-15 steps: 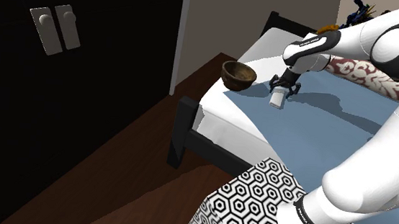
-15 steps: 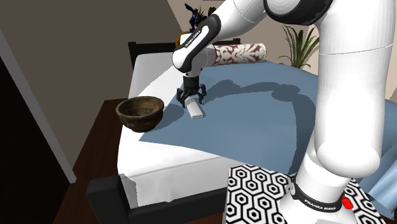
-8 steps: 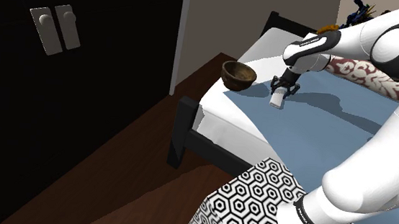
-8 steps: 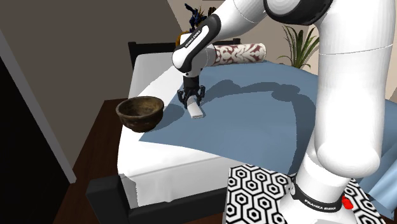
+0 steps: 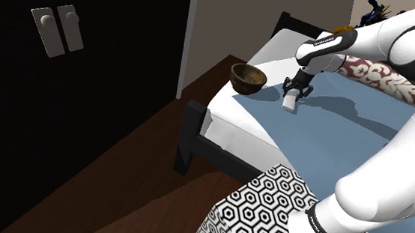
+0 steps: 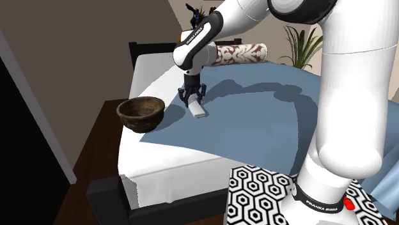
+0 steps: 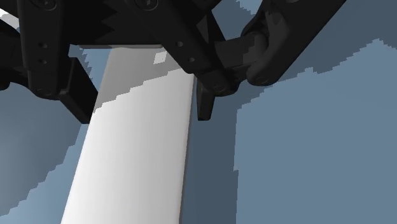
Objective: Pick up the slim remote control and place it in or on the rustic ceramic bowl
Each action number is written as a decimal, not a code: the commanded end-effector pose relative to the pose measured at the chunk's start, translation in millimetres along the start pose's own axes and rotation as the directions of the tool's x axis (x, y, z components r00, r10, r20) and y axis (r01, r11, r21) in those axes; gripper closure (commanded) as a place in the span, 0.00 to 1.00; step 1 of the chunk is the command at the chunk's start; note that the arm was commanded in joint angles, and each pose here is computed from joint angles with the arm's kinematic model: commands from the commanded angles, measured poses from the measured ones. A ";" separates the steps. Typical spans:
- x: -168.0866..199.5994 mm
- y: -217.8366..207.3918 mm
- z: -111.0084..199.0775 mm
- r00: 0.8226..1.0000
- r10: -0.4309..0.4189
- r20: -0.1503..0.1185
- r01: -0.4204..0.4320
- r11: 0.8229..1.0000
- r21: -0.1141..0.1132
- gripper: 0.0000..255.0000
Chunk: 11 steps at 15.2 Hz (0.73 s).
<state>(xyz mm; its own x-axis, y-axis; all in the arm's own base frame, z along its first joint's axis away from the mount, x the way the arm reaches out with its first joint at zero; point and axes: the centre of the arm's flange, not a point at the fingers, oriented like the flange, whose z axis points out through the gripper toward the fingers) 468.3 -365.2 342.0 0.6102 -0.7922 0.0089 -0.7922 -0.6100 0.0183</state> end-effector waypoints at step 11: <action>0.3 0.9 -62.5 1.000 0.000 0.000 0.000 1.000 0.000 1.00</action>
<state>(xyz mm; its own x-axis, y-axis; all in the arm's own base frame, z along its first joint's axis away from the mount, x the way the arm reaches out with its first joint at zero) 468.0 -365.2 398.8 0.6101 -0.7923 0.0090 -0.7923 -0.6099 0.0183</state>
